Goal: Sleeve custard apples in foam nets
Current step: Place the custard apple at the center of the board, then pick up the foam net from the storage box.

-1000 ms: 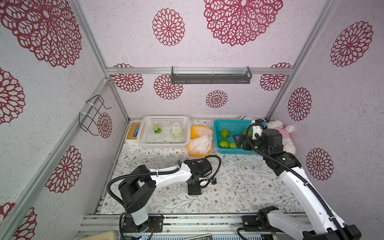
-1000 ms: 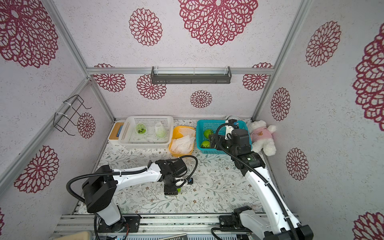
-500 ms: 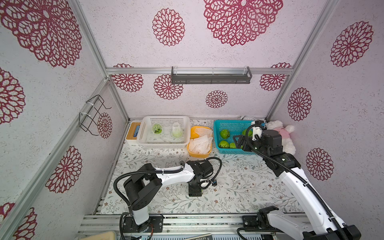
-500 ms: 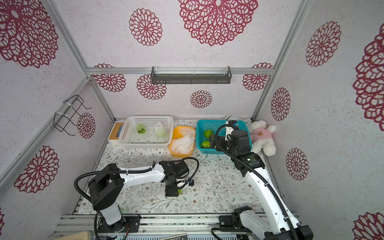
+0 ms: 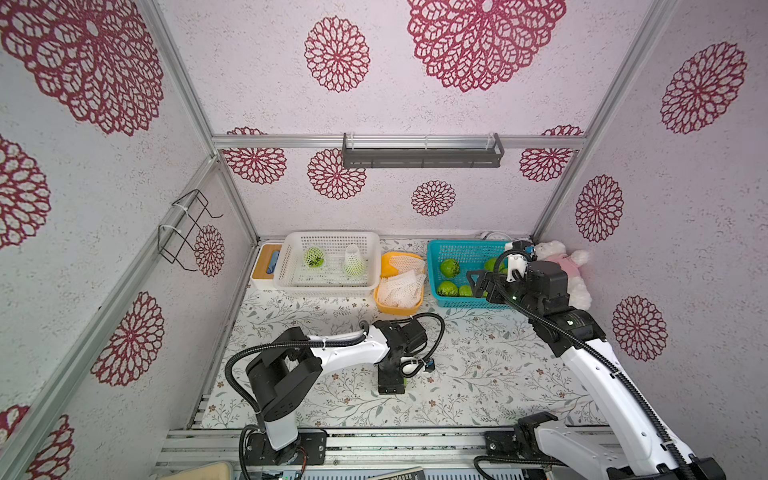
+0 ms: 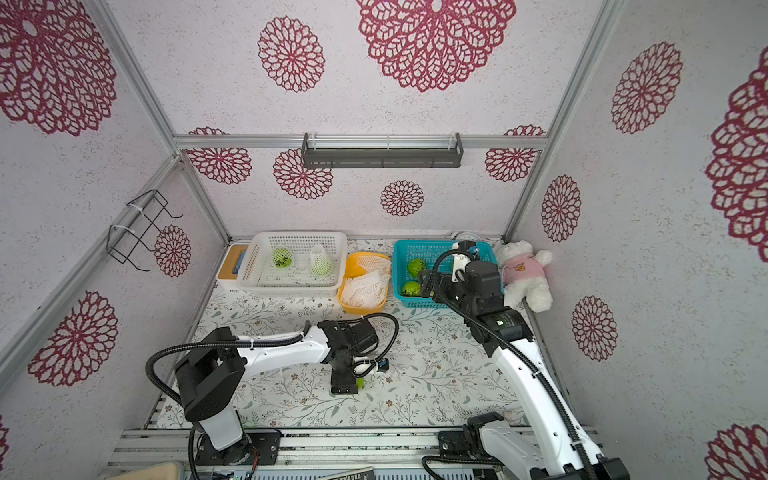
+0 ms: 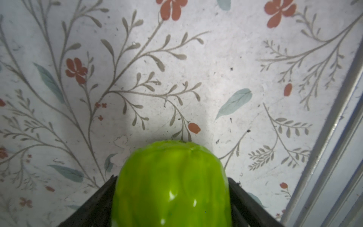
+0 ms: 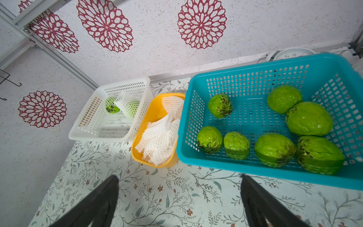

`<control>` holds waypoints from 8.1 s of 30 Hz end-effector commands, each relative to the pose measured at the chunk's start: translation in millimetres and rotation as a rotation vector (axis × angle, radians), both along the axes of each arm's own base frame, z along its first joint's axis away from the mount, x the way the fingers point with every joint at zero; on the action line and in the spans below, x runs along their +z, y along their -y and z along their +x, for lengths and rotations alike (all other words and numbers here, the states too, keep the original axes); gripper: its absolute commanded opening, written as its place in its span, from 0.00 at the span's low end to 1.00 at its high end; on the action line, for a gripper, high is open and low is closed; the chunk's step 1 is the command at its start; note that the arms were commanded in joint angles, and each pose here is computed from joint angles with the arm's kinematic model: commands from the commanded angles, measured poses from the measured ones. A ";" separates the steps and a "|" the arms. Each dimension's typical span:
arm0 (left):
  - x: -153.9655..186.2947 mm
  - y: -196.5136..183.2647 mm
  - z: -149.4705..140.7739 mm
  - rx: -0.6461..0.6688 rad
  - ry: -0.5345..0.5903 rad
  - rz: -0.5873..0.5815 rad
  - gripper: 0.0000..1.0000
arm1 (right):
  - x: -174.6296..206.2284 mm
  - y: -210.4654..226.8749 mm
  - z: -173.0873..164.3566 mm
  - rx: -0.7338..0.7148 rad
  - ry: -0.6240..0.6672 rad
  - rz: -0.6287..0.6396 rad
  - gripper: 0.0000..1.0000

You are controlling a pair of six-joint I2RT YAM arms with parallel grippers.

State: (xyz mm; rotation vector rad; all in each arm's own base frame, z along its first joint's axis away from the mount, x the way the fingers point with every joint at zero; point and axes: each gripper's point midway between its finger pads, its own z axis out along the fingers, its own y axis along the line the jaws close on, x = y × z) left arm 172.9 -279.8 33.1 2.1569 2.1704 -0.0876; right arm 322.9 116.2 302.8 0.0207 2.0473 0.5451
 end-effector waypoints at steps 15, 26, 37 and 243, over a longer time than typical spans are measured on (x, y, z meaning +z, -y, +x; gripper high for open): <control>283.6 -27.7 81.0 0.346 0.560 -0.767 0.97 | 41.2 -26.2 22.8 0.133 0.026 -0.080 0.95; 336.6 -146.9 163.3 1.059 0.654 -1.012 0.97 | -15.2 -94.1 58.4 0.160 -0.235 -0.058 0.84; 255.5 -213.6 203.2 1.422 0.508 -1.036 0.97 | -84.0 -163.4 98.7 0.021 -0.392 0.113 0.74; 148.4 -30.4 55.6 1.094 -0.076 -1.082 0.00 | -101.4 -198.4 -117.6 0.773 0.002 0.034 0.43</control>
